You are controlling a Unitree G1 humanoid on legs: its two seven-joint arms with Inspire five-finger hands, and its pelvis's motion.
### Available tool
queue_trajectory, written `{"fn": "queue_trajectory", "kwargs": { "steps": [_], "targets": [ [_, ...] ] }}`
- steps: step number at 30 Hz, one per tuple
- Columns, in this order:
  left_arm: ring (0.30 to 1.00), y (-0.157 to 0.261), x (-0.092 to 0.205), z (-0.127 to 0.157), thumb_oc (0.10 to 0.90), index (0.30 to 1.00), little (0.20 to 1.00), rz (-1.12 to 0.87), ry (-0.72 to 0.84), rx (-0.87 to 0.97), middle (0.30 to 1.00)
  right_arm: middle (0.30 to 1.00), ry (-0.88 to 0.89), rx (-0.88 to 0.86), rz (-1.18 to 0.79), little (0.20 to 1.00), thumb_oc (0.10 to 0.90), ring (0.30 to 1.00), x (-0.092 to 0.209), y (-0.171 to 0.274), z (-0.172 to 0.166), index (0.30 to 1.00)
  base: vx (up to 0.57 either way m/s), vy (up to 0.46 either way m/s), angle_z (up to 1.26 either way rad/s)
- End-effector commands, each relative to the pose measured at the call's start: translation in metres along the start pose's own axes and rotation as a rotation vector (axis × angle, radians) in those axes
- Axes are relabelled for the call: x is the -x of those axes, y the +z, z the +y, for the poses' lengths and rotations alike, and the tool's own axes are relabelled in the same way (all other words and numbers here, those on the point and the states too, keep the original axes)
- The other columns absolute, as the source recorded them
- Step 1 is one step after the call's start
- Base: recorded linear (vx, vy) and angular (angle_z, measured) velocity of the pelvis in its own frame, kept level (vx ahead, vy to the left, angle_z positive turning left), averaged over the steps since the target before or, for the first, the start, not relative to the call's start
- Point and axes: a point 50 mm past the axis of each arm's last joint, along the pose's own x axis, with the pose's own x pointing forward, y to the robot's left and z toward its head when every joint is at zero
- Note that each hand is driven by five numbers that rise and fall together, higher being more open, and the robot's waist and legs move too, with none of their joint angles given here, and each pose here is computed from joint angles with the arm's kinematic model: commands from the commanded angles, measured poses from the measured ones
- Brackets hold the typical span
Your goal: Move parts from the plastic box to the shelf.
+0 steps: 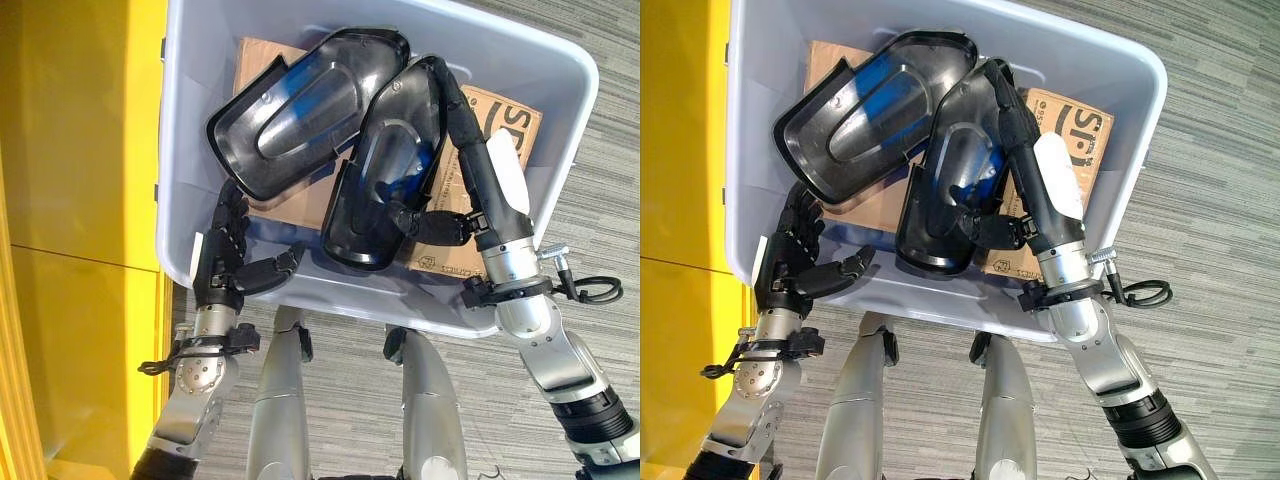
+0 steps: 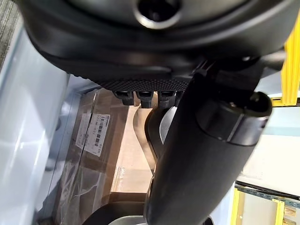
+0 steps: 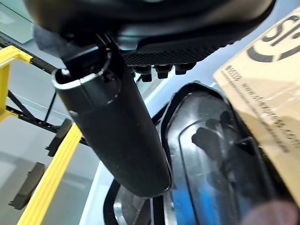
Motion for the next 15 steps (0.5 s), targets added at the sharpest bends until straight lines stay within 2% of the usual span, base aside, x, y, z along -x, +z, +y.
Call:
{"fn": "queue_trajectory", "kwargs": {
  "steps": [1,15],
  "targets": [
    [1.000,-0.017,0.032,0.004,0.900,1.000,1.000,0.107,0.008,-0.042,1.000,1.000,-0.108,-0.015,-0.317,1.000,0.900,1.000,-0.004,0.055,-0.027,1.000,0.00,0.000,0.00],
    [1.000,-0.020,0.034,0.006,0.900,1.000,1.000,0.114,0.032,-0.075,1.000,1.000,-0.093,-0.062,-0.297,1.000,0.900,1.000,0.006,0.056,-0.010,1.000,0.00,0.000,0.00]
  ]
}}
